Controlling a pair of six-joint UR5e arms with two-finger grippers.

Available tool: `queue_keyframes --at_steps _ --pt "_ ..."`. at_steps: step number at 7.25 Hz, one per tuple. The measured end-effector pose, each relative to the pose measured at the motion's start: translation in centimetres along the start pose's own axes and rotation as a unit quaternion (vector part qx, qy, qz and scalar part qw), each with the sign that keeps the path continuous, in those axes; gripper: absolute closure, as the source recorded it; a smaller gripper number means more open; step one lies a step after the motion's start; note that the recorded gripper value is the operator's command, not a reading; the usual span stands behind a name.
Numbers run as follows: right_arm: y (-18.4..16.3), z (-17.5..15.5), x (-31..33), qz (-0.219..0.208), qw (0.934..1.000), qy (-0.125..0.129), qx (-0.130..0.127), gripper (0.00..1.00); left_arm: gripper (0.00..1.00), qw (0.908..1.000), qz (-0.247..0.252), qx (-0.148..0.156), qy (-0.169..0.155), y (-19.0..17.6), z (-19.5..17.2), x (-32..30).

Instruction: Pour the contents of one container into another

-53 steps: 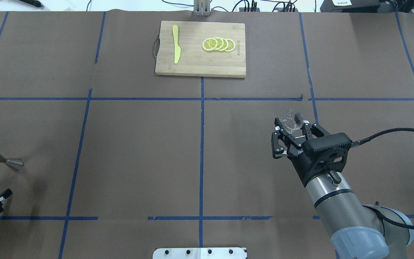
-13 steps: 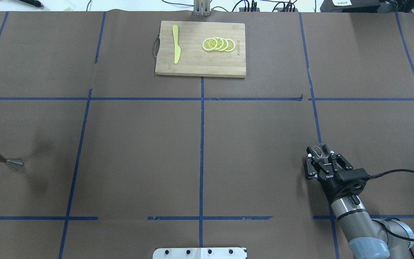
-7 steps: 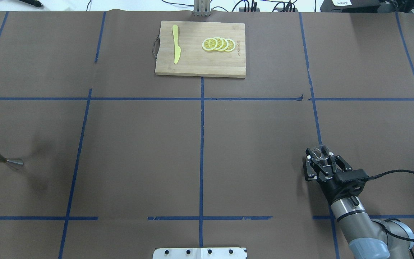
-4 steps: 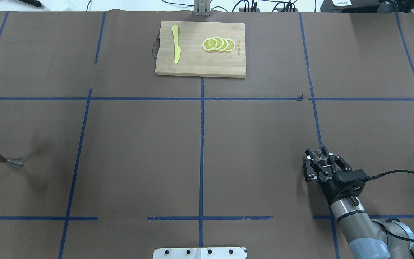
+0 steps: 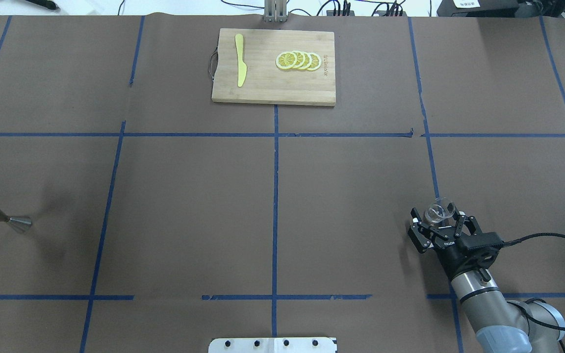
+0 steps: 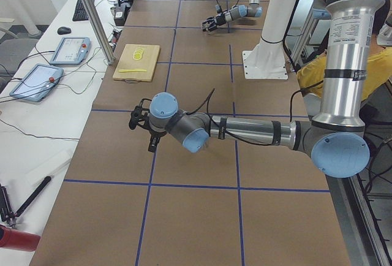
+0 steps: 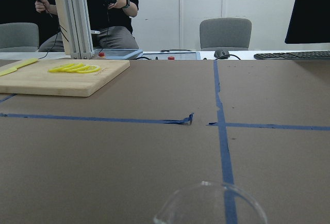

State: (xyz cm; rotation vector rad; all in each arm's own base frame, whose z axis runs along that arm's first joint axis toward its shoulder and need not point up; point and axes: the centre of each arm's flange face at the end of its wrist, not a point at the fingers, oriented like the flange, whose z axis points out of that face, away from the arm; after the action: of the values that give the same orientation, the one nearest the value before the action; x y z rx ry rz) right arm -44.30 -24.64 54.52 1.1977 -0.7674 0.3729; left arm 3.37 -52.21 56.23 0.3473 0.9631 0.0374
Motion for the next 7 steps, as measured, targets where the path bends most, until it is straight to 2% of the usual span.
queue_keyframes --at_steps 4,7 --pt "0.0 -0.7 0.5 0.007 1.0 -0.006 0.002 0.0 0.0 1.0 -0.001 -0.001 -0.001 0.2 0.0 -0.2" --pt "1.0 -4.9 2.5 0.035 0.9987 -0.035 0.01 0.0 0.0 1.0 -0.003 -0.002 -0.001 0.3 0.1 -0.3"
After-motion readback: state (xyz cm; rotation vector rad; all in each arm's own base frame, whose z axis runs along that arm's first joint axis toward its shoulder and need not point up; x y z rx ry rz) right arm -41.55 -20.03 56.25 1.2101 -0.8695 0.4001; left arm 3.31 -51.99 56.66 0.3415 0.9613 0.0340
